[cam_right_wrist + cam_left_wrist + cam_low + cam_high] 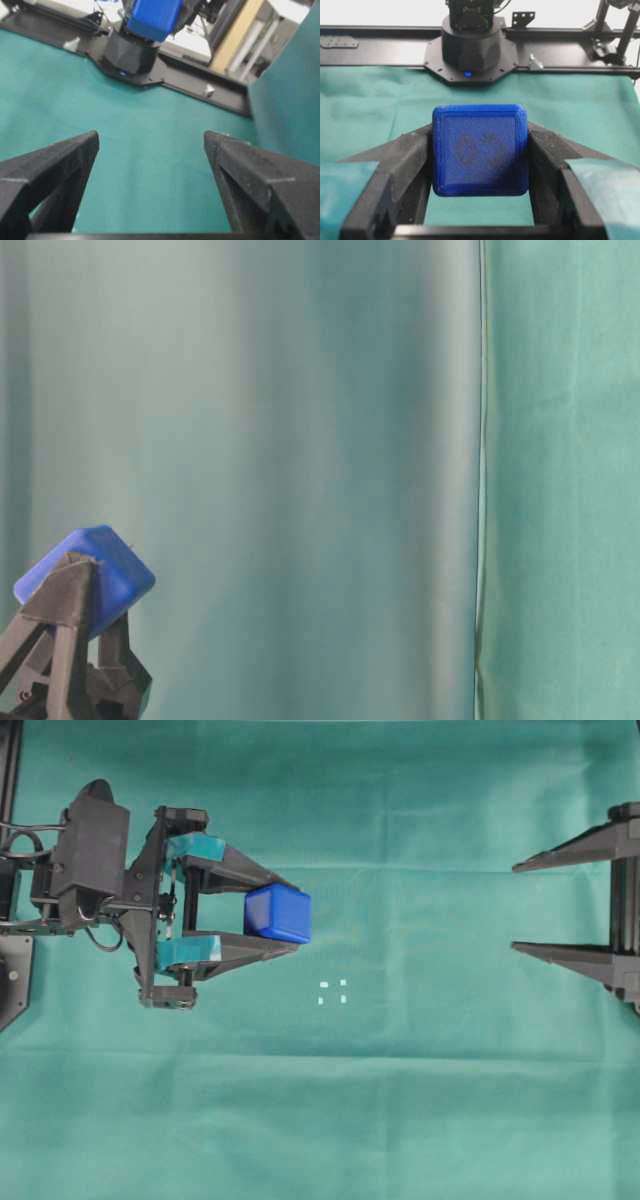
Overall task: Handover the blue block to the right arm after grasping it with the left arm, then place it in the designated position.
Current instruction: 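Rotate the open right gripper to face the held cube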
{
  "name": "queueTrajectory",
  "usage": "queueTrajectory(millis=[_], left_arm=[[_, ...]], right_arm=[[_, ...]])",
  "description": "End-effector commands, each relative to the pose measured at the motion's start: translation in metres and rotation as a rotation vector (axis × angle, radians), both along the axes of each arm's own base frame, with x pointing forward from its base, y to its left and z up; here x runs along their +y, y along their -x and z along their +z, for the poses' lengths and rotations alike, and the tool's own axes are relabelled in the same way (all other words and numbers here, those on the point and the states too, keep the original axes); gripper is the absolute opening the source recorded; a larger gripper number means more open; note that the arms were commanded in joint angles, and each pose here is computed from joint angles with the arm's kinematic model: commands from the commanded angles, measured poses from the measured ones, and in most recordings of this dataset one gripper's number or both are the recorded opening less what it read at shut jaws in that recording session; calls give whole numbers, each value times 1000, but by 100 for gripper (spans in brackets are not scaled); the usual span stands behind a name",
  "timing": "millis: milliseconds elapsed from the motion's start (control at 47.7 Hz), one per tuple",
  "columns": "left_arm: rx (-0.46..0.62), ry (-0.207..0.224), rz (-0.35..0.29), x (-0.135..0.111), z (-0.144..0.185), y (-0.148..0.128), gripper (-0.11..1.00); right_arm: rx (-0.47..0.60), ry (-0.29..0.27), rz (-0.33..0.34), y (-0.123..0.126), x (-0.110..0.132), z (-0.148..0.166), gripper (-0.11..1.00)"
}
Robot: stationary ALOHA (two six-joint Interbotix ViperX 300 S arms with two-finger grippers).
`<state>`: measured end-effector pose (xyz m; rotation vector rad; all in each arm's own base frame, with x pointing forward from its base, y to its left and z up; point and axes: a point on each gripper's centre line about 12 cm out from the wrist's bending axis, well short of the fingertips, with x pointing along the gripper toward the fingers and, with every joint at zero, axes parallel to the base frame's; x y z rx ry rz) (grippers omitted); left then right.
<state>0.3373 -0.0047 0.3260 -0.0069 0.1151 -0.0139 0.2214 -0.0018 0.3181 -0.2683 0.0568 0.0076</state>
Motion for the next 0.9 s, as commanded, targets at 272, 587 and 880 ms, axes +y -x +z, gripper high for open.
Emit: queueTrajectory(millis=[272,587,880], left_arm=[[-26,5,-1,0,8,0,47],[-26,6,-2,-1,9,0,47],[-24,5,-1,0,9,0,47]], right_arm=[[-29,532,31,-3,1,22,92],[-11,875,65,-7,2,18,92],[-4,916,73,-11,2,18,91]])
